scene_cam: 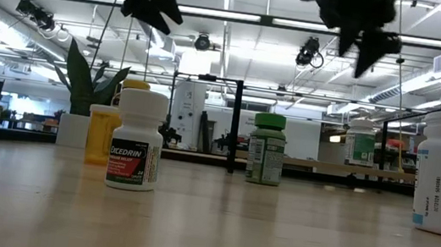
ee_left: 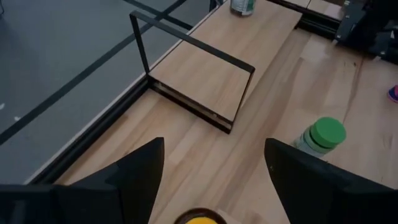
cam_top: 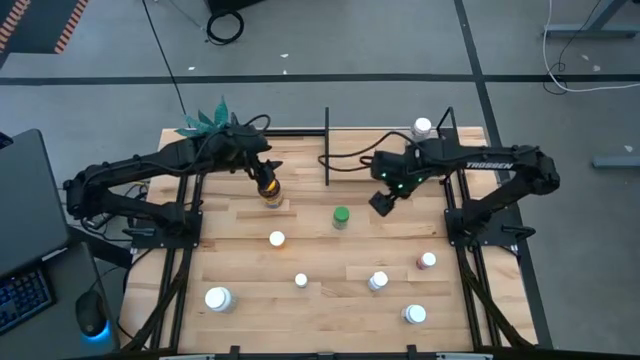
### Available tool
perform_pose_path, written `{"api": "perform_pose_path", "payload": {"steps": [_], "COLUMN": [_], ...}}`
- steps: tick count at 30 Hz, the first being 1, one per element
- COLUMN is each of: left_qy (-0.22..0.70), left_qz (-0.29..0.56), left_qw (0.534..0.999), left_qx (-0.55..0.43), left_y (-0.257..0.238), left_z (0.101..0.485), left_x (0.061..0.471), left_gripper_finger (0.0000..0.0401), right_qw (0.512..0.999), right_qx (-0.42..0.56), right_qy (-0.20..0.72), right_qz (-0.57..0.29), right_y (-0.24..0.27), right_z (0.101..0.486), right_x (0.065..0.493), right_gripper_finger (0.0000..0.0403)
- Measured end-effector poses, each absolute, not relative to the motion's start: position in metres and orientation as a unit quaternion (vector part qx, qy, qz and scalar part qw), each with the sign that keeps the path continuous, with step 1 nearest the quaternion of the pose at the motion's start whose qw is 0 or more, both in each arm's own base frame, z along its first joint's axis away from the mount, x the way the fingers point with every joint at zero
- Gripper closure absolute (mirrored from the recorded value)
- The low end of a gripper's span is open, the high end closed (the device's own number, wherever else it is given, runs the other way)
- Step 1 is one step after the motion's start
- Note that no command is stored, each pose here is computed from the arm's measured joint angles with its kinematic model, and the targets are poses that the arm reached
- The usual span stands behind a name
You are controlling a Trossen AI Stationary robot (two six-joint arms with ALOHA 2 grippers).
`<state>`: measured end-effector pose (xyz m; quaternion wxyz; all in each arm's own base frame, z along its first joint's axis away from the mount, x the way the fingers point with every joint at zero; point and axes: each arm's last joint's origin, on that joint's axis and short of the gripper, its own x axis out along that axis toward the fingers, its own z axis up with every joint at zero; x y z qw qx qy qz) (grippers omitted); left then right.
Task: Pick and place medicine bottles onto shelf by color
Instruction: Put the green pill bottle on the shelf
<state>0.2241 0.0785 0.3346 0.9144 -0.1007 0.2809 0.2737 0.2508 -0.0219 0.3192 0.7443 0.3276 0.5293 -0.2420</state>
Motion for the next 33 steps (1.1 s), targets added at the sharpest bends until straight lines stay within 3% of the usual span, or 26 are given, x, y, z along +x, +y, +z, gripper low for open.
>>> {"api": "perform_pose_path", "payload": {"steps": [4, 11, 18, 33], "left_qy": [0.289, 0.345, 0.335, 0.332], "left_qz": [0.275, 0.279, 0.281, 0.280], "left_qw": [0.911, 0.890, 0.893, 0.896], "left_qx": [-0.101, -0.101, -0.106, -0.096], "left_y": [0.077, 0.073, 0.069, 0.069], "left_z": [0.336, 0.333, 0.340, 0.342], "left_x": [0.218, 0.199, 0.185, 0.183], "left_gripper_finger": [0.0119, 0.0119, 0.0119, 0.0119], "right_qw": [0.785, 0.751, 0.752, 0.724], "right_qx": [0.342, 0.341, 0.346, 0.333], "right_qy": [0.466, 0.526, 0.521, 0.540], "right_qz": [-0.225, -0.207, -0.207, -0.271], "right_y": [-0.019, -0.017, -0.016, -0.017], "right_z": [0.315, 0.270, 0.267, 0.256], "right_x": [0.280, 0.325, 0.357, 0.358], "right_gripper_finger": [0.0098, 0.0105, 0.0105, 0.0045]}}
